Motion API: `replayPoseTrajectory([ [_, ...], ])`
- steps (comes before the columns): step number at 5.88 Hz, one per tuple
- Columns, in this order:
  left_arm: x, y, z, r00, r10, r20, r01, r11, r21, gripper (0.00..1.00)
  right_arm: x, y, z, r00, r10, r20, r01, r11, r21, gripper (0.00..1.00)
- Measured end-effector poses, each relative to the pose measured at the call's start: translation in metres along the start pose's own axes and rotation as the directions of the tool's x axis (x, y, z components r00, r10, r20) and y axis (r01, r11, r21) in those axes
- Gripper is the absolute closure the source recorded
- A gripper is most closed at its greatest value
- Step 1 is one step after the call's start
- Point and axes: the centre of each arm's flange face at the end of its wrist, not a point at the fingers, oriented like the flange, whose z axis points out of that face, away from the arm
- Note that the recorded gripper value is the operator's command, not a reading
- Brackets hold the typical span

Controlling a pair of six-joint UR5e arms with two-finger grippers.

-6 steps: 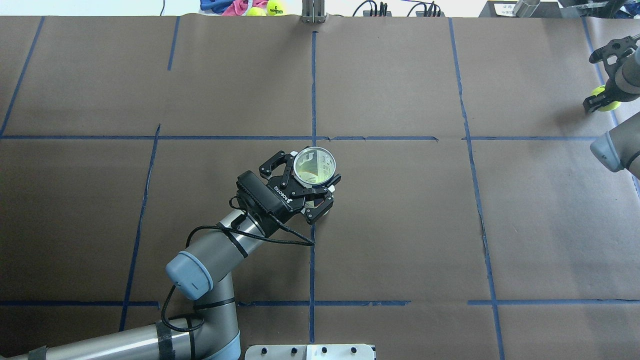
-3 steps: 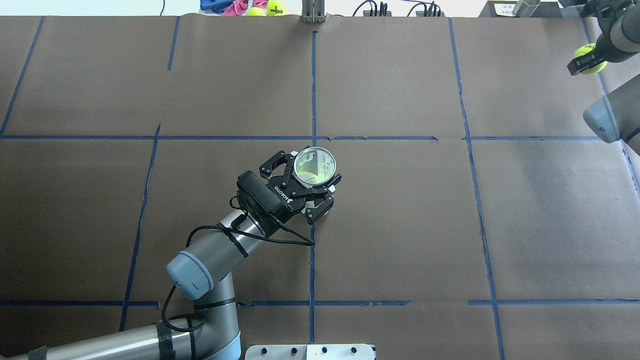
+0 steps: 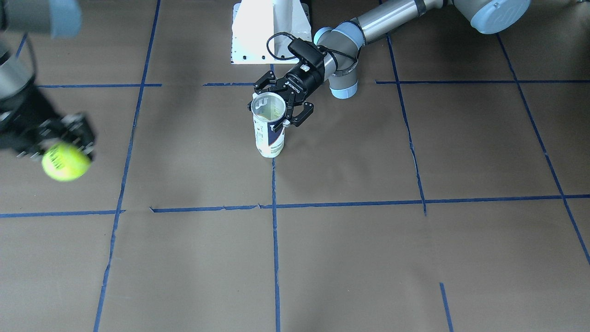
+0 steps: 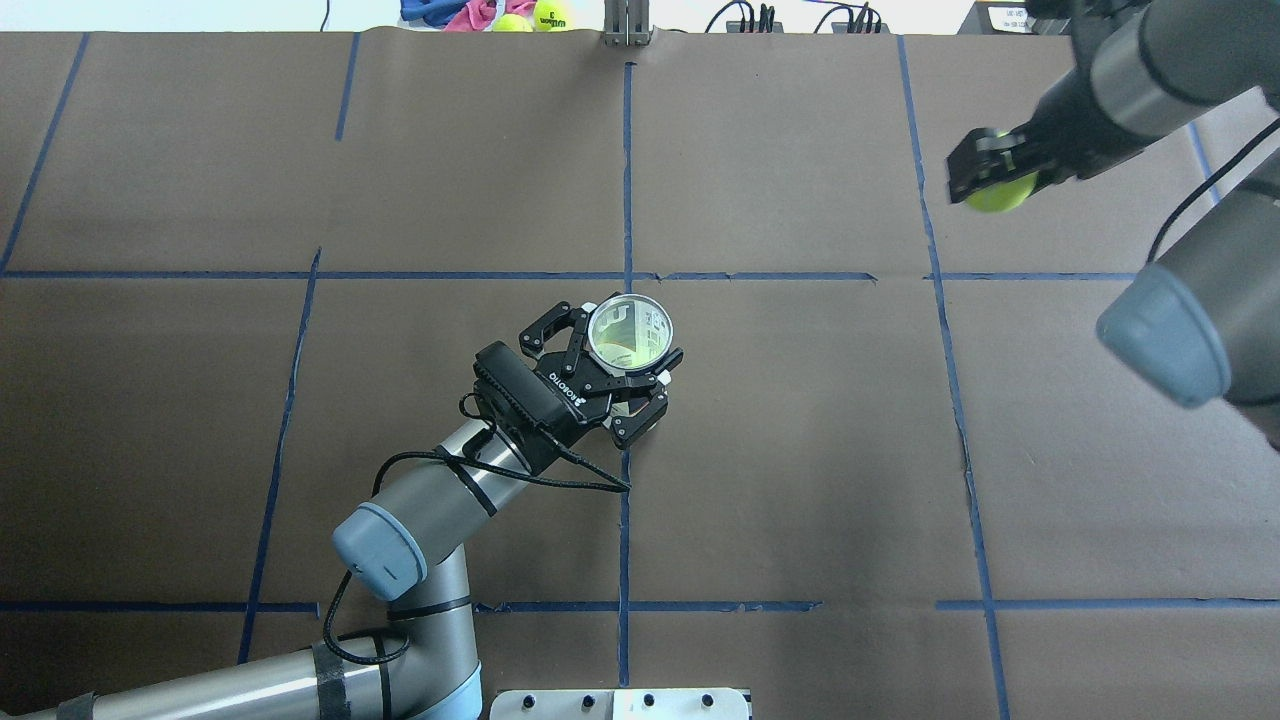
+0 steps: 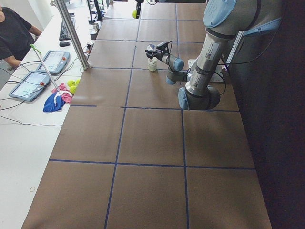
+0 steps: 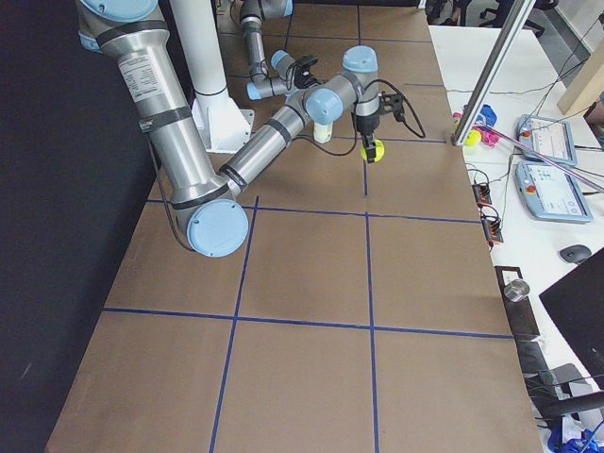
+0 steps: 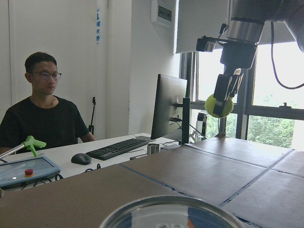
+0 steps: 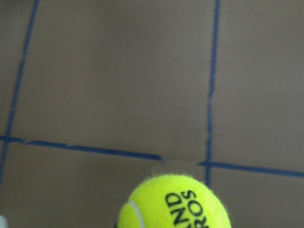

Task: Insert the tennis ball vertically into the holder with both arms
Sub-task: 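Bring the second ball over the can and drop it inside with the right gripper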

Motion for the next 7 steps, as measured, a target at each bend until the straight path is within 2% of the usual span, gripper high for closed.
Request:
replayPoseTrajectory([
  [1,-0.001,0.0,0.0,1.0,0.001,0.001,-0.001,1.0,-0.001,0.13,-0.076,0.039,-0.01,0.991,0.098,0.088,-0.096,0.995,-0.031,1.0],
  [2,-0.001,0.001,-0.001,1.0,0.001,0.001,-0.001,1.0,-0.001,0.13,-0.133,0.066,-0.015,0.978,0.151,0.146,-0.144,0.988,-0.058,0.99],
  [3,-0.001,0.001,-0.001,1.0,0.002,0.001,-0.002,1.0,-0.002,0.13,-0.174,0.078,-0.012,0.967,0.172,0.189,-0.161,0.984,-0.074,0.99],
  [5,0.0,0.002,-0.001,1.0,0.001,0.0,-0.001,1.0,-0.003,0.13,-0.212,0.076,0.011,0.953,0.197,0.231,-0.182,0.98,-0.085,0.99],
  [6,0.001,0.001,-0.001,1.0,0.0,-0.001,0.0,1.0,-0.002,0.13,-0.219,0.071,0.02,0.953,0.201,0.227,-0.188,0.979,-0.078,0.98],
  [7,0.003,0.001,-0.001,1.0,-0.002,-0.003,0.002,1.0,-0.001,0.13,-0.224,0.066,0.029,0.955,0.204,0.217,-0.193,0.979,-0.072,0.83],
])
